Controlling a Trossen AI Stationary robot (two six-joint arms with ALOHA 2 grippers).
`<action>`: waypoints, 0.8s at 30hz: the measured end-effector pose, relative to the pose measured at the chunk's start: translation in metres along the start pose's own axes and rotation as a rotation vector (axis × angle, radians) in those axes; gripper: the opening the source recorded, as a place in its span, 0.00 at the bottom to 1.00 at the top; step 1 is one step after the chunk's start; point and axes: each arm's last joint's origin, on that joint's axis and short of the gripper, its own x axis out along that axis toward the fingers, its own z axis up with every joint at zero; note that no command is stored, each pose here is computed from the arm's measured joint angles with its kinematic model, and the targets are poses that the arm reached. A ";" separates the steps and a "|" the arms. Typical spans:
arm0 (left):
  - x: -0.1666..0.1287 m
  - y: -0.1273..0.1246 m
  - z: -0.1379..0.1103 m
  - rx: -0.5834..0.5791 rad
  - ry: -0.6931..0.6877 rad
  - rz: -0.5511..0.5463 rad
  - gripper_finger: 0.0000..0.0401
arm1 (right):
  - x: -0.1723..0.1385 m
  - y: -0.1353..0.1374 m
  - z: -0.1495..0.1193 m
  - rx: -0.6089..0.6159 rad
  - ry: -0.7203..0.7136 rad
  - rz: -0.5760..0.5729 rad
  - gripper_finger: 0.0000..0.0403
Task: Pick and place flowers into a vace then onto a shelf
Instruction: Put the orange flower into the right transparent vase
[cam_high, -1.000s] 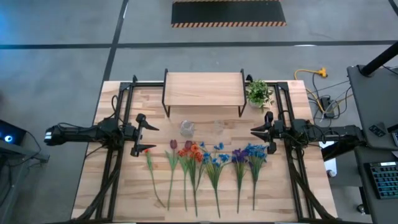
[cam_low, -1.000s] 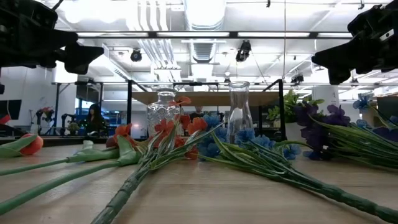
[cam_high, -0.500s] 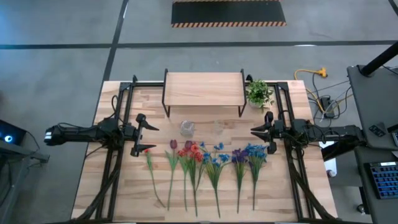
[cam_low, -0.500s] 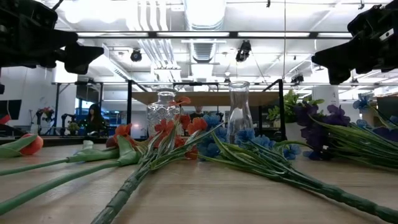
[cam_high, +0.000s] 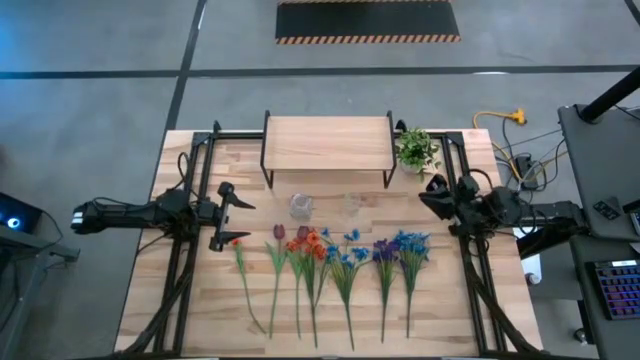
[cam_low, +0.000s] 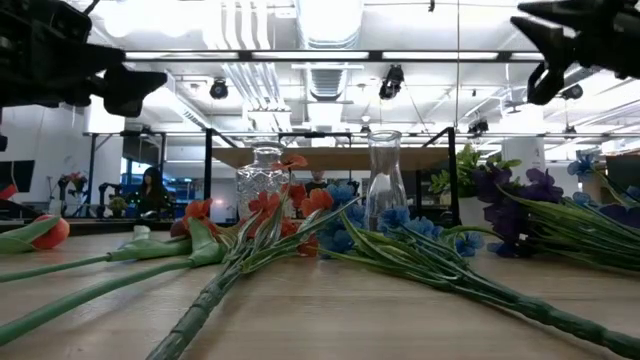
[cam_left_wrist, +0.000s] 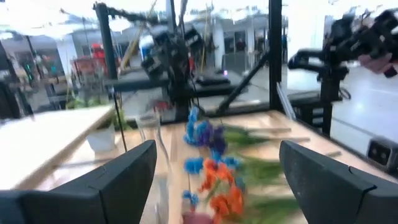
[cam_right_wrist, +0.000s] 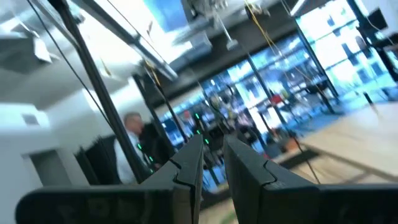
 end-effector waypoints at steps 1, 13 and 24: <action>0.000 0.000 0.003 0.003 -0.036 0.003 0.80 | 0.000 0.001 0.002 0.004 -0.018 0.010 0.14; -0.022 0.003 0.061 -0.294 -0.683 -0.076 0.80 | -0.002 0.009 0.019 -0.001 -0.217 0.061 0.14; -0.031 -0.001 0.071 -0.179 -0.802 -0.188 0.80 | -0.004 0.014 0.025 0.028 -0.252 0.136 0.14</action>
